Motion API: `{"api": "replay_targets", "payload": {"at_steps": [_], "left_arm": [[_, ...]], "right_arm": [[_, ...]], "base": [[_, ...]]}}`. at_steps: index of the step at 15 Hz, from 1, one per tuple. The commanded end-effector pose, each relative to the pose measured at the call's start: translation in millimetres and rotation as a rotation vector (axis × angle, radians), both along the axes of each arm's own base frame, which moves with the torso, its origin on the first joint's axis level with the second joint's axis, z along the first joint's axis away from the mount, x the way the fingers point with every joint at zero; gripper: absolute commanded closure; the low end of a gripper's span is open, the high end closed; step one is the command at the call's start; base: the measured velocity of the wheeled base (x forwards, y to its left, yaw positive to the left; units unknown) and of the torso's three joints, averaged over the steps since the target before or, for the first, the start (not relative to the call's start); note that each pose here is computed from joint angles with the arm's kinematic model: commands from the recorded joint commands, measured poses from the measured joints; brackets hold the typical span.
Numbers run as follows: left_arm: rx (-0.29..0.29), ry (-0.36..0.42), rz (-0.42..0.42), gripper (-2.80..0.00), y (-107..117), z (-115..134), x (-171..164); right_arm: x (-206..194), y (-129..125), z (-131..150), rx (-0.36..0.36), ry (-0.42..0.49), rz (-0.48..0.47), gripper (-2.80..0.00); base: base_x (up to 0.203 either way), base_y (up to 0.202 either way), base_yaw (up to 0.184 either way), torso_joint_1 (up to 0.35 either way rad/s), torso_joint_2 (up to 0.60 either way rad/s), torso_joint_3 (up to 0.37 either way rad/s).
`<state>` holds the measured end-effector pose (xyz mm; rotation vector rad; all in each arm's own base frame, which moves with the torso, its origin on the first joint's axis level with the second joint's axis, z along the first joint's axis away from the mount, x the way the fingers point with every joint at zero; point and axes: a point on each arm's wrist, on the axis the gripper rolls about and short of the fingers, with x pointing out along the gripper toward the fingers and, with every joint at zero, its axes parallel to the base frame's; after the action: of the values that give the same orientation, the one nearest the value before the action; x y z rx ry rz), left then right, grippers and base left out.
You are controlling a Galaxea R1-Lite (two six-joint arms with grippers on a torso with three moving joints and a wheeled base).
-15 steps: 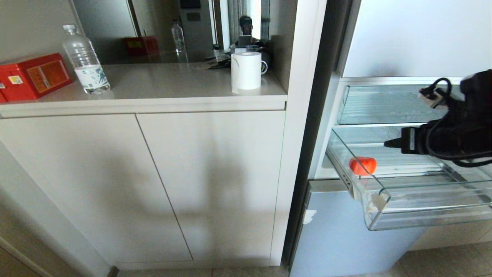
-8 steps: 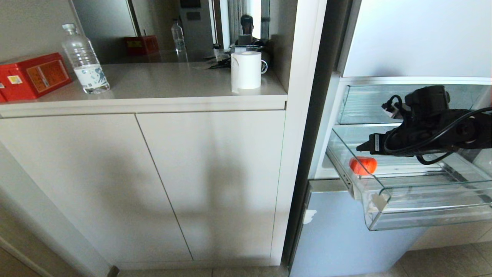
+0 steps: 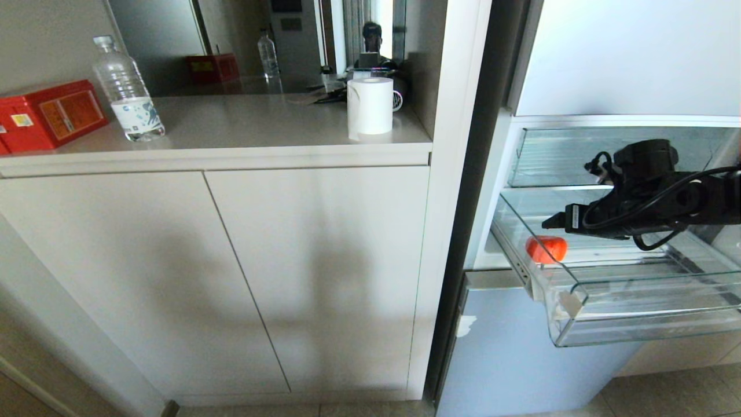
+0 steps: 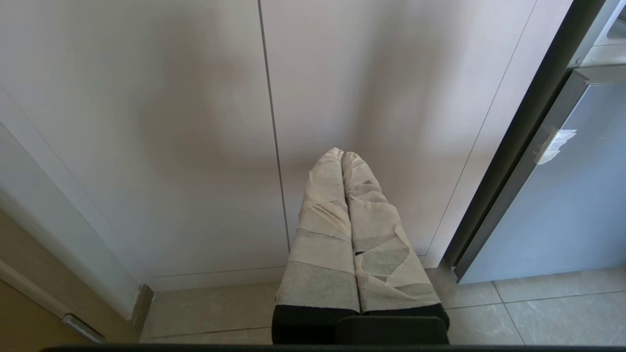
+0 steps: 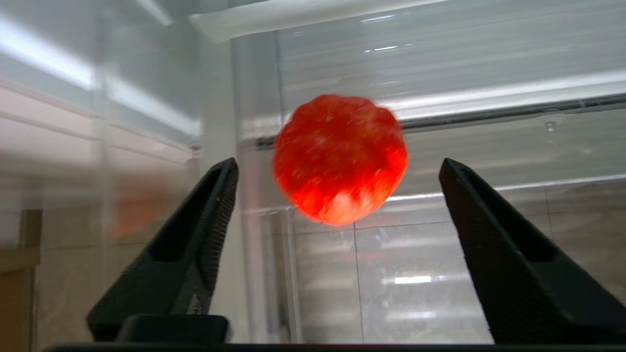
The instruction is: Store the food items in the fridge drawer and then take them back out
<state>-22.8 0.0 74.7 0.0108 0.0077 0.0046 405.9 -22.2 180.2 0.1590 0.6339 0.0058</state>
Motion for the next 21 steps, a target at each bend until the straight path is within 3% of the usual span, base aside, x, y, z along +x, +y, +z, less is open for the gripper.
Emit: {"api": "replay_targets", "payload": {"at_steps": [1, 9, 18, 19, 21], "left_arm": [[0.0, 0.002, 0.0, 0.0, 0, 0, 0], [0.0, 0.002, 0.001, 0.0, 0, 0, 0], [0.0, 0.002, 0.001, 0.0, 0, 0, 0], [0.0, 0.002, 0.0, 0.0, 0, 0, 0], [0.0, 0.002, 0.001, 0.0, 0, 0, 0]], "right_arm": [[13, -5, -20, 0.003, 0.04, -0.01, -2.8], [30, -6, -51, 0.009, 0.097, -0.006, -2.8], [35, -3, -61, 0.014, 0.102, -0.003, -2.8], [37, -3, -63, 0.018, 0.092, -0.008, 0.0], [39, -3, -64, 0.017, 0.086, -0.007, 0.0]], "base": [[0.0, 0.0, 0.0, 0.0, 0.0, 0.0], [0.0, 0.0, 0.0, 0.0, 0.0, 0.0], [0.0, 0.0, 0.0, 0.0, 0.0, 0.0], [0.0, 0.0, 0.0, 0.0, 0.0, 0.0], [0.0, 0.0, 0.0, 0.0, 0.0, 0.0]]}}
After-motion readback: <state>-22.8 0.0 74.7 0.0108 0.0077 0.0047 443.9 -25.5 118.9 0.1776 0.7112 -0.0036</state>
